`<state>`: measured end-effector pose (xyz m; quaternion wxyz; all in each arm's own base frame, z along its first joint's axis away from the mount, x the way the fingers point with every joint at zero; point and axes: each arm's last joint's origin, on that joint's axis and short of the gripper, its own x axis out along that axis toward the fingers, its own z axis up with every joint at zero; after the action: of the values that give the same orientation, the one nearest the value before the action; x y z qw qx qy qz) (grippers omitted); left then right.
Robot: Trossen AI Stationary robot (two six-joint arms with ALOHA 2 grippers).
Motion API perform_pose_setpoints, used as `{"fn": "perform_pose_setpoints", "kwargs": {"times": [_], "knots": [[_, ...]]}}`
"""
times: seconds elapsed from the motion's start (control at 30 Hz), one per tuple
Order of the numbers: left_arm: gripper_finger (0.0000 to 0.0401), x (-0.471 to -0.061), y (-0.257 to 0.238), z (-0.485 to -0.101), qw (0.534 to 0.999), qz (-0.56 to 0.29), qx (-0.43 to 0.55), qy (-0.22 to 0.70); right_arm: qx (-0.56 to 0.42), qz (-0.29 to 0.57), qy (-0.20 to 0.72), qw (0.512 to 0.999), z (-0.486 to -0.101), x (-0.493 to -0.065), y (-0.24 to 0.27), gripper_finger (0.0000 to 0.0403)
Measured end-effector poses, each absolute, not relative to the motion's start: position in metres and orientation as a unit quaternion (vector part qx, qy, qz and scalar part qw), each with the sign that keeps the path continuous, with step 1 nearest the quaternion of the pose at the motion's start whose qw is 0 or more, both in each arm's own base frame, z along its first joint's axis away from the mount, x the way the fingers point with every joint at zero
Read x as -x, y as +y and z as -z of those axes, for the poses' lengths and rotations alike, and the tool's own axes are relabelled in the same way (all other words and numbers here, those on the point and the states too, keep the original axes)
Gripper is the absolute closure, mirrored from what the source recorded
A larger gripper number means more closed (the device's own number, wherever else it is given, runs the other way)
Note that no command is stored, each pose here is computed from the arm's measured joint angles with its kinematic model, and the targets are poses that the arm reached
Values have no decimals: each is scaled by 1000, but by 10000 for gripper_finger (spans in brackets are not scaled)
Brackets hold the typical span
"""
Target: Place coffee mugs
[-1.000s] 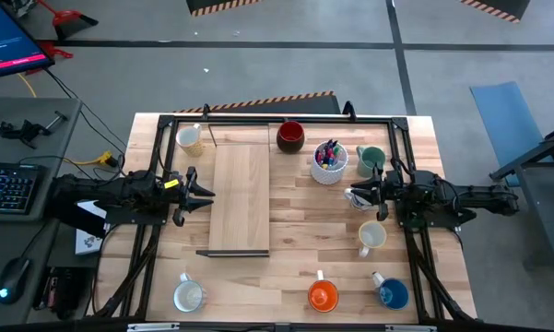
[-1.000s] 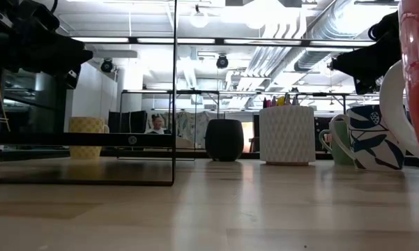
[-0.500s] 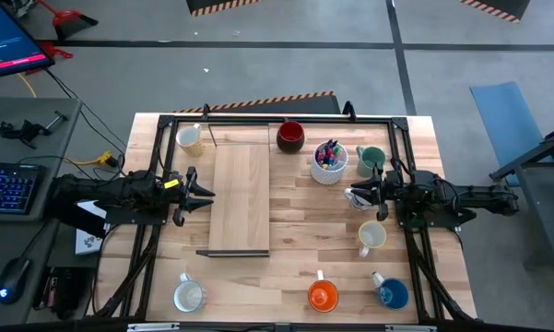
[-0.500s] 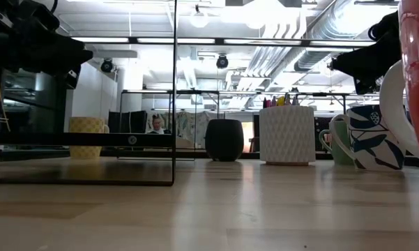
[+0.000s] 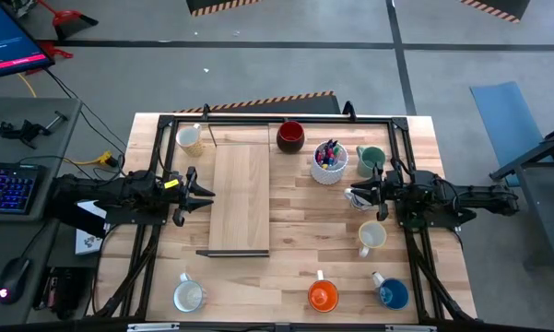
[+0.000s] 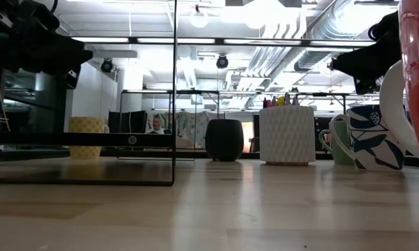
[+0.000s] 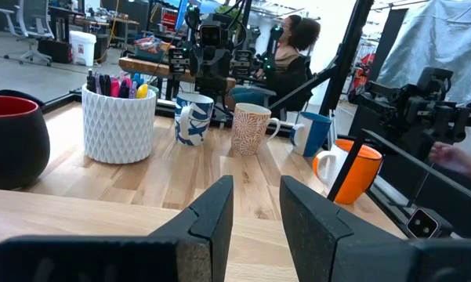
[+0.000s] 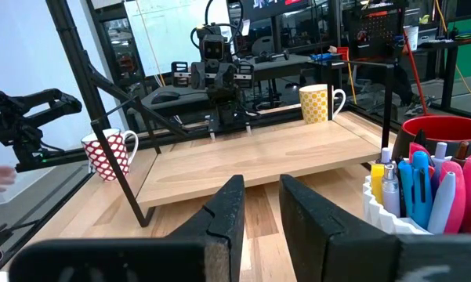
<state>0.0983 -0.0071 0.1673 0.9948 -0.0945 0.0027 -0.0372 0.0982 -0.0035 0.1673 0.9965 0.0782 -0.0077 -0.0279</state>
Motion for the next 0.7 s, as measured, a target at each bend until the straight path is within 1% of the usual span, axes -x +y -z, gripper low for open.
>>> {"fn": "perform_pose_setpoints", "kwargs": {"times": [0.4,0.6,0.7], "knots": [[304,-98,-7,-169,995,38,87,-5,-76,28,-8,997,-167,-98,-3,336],[304,-98,-7,-172,991,40,129,-18,-92,28,-9,995,-167,-98,-4,336],[304,-98,-7,-171,989,40,144,-16,-116,28,-10,993,-167,-98,-4,336]]}}
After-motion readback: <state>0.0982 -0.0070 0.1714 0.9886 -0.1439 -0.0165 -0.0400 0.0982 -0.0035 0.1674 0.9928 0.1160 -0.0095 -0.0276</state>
